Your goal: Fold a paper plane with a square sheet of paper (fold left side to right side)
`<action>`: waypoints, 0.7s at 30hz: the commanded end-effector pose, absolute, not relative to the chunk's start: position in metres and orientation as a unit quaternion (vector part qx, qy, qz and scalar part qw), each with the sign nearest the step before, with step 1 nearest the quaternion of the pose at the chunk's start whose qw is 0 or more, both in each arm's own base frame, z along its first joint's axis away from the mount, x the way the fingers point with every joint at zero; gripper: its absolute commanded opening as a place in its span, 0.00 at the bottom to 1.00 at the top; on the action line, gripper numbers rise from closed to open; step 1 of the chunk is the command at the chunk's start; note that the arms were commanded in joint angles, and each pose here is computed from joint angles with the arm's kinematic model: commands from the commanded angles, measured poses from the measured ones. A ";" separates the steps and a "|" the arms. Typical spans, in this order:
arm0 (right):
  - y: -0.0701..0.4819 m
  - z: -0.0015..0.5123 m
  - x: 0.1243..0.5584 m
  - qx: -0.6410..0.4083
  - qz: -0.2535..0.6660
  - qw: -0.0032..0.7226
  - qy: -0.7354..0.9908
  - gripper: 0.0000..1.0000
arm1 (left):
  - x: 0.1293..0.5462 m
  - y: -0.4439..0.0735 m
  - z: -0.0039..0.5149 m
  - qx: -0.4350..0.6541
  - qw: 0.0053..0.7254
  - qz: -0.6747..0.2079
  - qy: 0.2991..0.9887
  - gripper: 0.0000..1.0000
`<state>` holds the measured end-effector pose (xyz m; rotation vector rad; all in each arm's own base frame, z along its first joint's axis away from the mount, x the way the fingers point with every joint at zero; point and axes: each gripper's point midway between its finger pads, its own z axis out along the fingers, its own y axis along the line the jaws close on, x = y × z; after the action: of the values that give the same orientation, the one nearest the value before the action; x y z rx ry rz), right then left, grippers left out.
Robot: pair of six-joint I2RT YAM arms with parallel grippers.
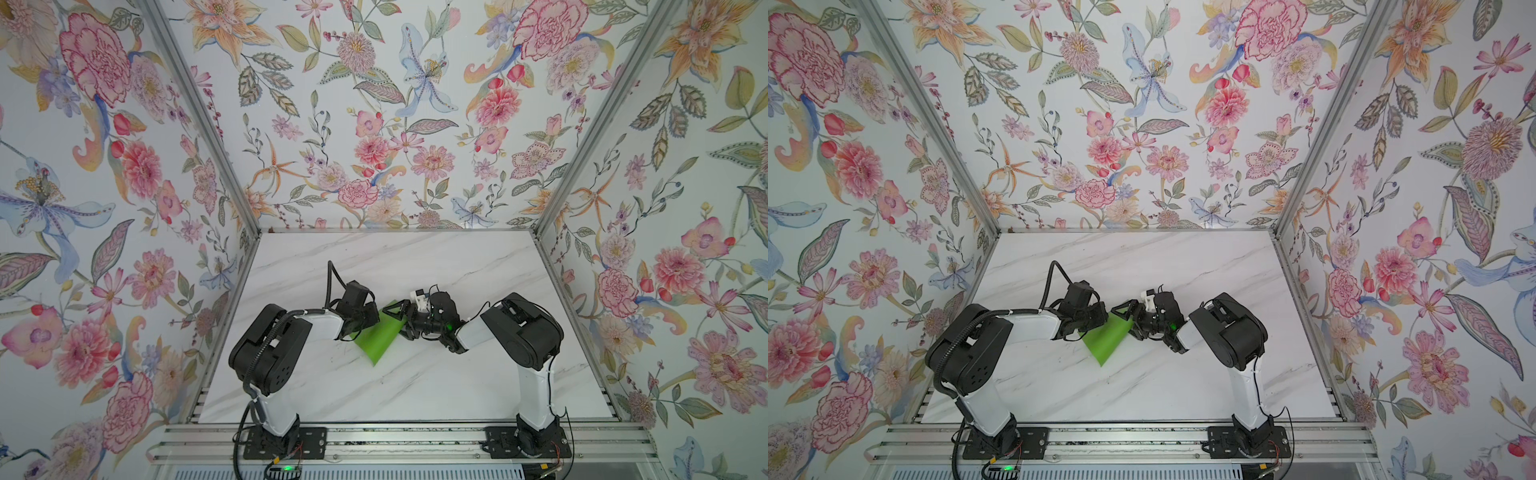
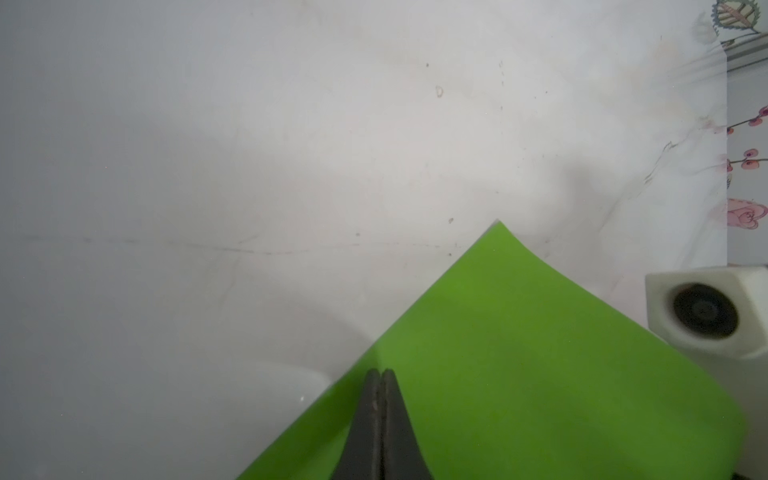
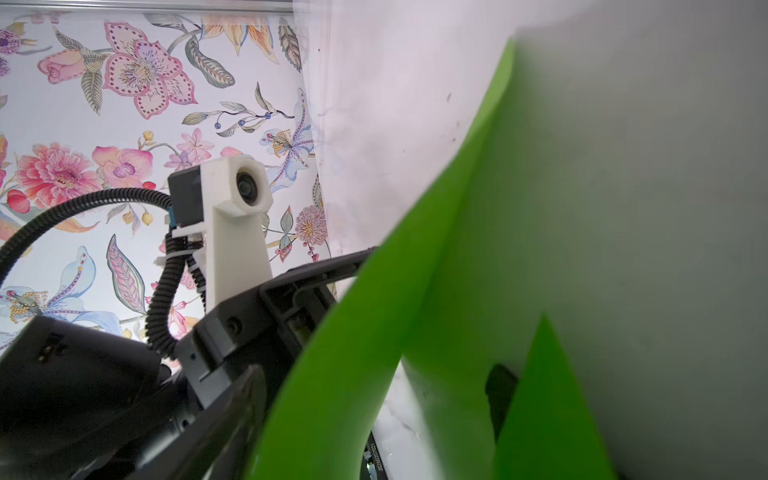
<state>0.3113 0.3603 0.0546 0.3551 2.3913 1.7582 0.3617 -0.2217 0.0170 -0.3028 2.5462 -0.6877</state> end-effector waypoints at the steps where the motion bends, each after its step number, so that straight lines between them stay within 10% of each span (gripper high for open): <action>1: 0.351 0.045 0.286 0.137 0.570 0.052 0.809 0.85 | 0.335 -0.179 -0.033 -0.169 0.175 -0.160 0.957 0.00; 13: 0.320 0.047 0.257 0.179 0.552 0.057 0.813 0.81 | 0.338 -0.166 -0.035 -0.199 0.176 -0.152 0.952 0.00; 21: 0.310 0.049 0.266 0.208 0.544 0.082 0.808 0.59 | 0.339 -0.169 -0.035 -0.199 0.174 -0.156 0.952 0.00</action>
<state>0.2610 0.3186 0.0473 0.5714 2.4425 1.6677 0.3747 -0.2029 0.0168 -0.4675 2.5157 -0.6705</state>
